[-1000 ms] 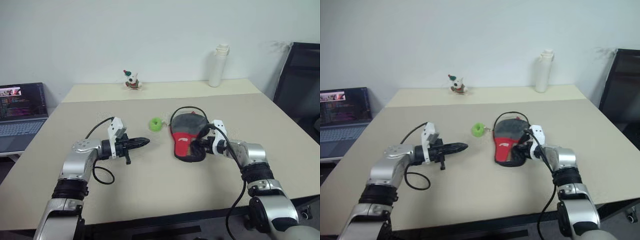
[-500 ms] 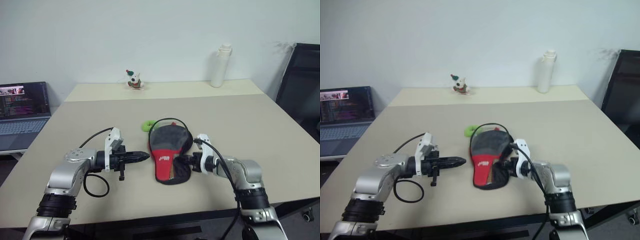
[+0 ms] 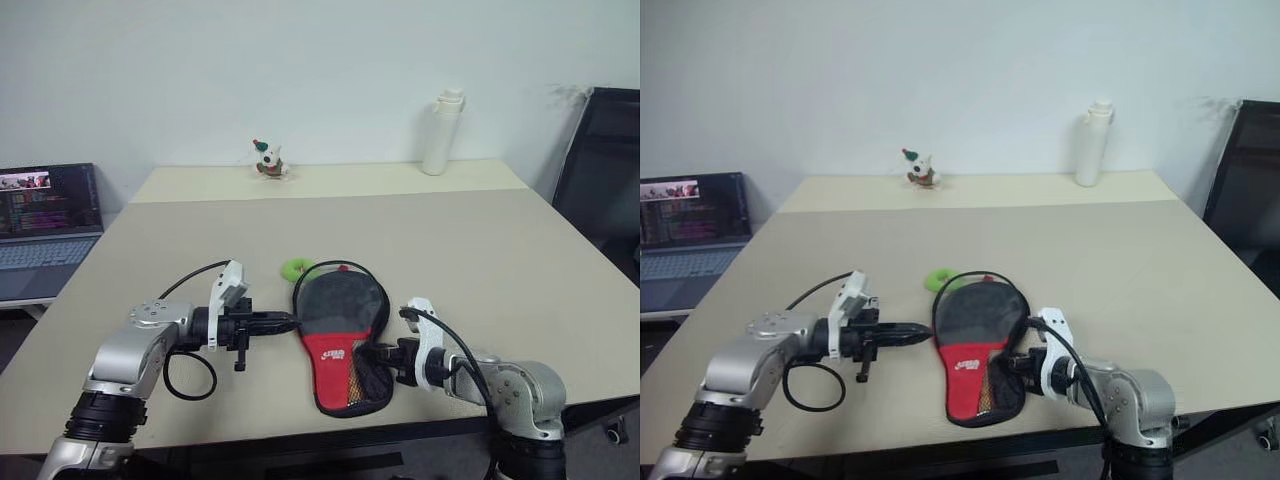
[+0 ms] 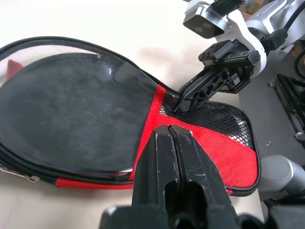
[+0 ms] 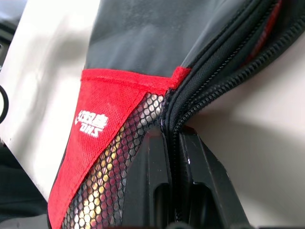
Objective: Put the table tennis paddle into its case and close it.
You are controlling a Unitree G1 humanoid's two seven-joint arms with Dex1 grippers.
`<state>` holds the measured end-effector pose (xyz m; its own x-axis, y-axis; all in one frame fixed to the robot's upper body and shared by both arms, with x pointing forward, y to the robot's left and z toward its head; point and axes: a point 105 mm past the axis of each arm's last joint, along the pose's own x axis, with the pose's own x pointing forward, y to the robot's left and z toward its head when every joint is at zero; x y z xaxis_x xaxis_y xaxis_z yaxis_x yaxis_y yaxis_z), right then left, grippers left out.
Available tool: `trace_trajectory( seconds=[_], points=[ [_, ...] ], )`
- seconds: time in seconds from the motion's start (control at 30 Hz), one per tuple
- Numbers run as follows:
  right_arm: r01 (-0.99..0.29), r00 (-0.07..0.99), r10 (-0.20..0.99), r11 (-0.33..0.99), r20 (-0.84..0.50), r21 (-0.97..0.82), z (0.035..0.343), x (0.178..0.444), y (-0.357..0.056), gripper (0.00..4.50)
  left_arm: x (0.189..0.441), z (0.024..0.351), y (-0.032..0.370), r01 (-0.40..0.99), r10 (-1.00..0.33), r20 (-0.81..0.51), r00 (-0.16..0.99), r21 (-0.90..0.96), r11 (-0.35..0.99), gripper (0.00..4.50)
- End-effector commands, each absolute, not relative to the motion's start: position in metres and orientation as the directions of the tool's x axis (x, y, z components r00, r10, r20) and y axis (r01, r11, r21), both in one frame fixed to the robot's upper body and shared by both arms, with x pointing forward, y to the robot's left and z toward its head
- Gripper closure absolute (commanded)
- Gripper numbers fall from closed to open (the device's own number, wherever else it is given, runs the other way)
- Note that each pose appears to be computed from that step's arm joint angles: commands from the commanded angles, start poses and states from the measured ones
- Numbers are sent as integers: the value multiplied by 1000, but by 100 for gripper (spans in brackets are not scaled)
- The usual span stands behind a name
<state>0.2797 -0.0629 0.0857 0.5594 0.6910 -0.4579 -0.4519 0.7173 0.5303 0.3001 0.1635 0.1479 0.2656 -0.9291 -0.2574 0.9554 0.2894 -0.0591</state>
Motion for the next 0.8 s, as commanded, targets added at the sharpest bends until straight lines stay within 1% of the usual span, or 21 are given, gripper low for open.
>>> trace_trajectory(
  seconds=[0.03,0.23,0.4,0.43,0.5,0.63,0.73,0.8],
  points=[
    [-428,559,695,710,-453,559,88,268,-64,446,293,157,161,970,-939,-259,227,-29,243,450],
    [-397,565,695,702,-445,592,84,264,-58,446,290,156,165,971,-934,-283,219,-28,236,450],
    [-336,594,667,714,-450,615,81,269,-60,446,290,157,167,970,-929,-292,227,-19,243,450],
    [-319,606,654,722,-454,614,80,270,-63,419,290,157,168,969,-928,-293,230,-17,245,450],
    [-327,610,649,729,-455,601,80,269,-67,366,290,157,169,968,-927,-295,234,-15,249,450],
    [-435,599,666,737,-445,516,84,259,-74,236,289,155,170,966,-924,-296,243,-10,257,450],
    [-498,614,661,748,-431,438,88,252,-88,129,288,154,171,963,-921,-294,256,-9,271,450],
    [-538,617,663,748,-424,388,92,249,-99,67,289,153,172,959,-918,-292,268,-7,283,450]
  ],
)
